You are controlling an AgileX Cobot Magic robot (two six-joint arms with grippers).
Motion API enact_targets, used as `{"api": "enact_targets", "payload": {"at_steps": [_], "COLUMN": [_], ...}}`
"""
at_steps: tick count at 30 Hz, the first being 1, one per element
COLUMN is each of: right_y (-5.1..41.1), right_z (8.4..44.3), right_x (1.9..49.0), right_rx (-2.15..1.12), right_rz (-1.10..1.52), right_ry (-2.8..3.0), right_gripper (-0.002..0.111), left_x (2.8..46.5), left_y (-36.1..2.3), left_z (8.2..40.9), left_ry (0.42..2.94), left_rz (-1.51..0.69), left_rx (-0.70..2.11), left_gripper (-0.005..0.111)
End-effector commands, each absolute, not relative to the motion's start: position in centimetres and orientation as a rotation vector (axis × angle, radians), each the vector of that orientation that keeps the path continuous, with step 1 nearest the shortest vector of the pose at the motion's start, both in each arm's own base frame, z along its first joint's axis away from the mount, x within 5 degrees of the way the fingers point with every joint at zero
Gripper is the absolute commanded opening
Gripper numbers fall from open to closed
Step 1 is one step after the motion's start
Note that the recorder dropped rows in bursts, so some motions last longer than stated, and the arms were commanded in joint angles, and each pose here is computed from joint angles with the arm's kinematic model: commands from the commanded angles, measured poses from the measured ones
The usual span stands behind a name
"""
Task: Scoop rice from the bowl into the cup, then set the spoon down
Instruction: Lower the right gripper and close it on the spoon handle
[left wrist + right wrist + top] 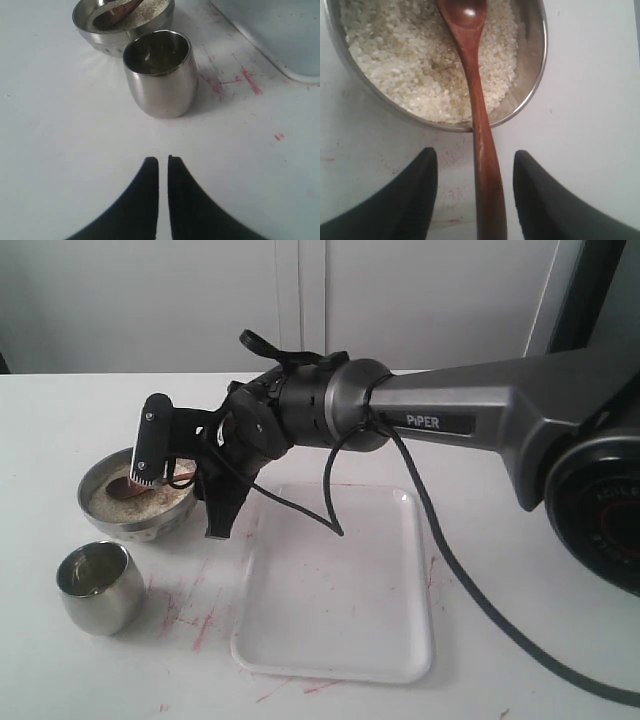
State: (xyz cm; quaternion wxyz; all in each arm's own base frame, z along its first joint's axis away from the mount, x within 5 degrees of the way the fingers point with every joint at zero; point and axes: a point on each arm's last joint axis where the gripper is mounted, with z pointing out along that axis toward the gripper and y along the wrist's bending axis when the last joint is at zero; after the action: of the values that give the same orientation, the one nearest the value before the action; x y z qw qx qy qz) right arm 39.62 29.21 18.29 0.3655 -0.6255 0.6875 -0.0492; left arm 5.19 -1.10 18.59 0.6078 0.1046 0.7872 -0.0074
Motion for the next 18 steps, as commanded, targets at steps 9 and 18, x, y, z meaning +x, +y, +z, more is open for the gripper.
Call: {"api": "enact_targets", "payload": {"at_steps": [9,18], "right_y": [28.4,28.5], "right_z": [17.3,17.2], "right_x": [40.6,40.7], "right_rx": [-1.601,-1.592], "right_rz": [-0.152,-0.147], "right_ry": [1.788,1.800], "right_gripper": [0.046,0.042], "left_x": [5.2,5.2], "left_y": [-1.2,-1.2], "left_z": [18.4,18.4], "left_ry": [1.823,1.823], "left_rz": [-0.030,-0.030], "left_rx": [0.244,0.244], "left_gripper": [0.014,0.014]}}
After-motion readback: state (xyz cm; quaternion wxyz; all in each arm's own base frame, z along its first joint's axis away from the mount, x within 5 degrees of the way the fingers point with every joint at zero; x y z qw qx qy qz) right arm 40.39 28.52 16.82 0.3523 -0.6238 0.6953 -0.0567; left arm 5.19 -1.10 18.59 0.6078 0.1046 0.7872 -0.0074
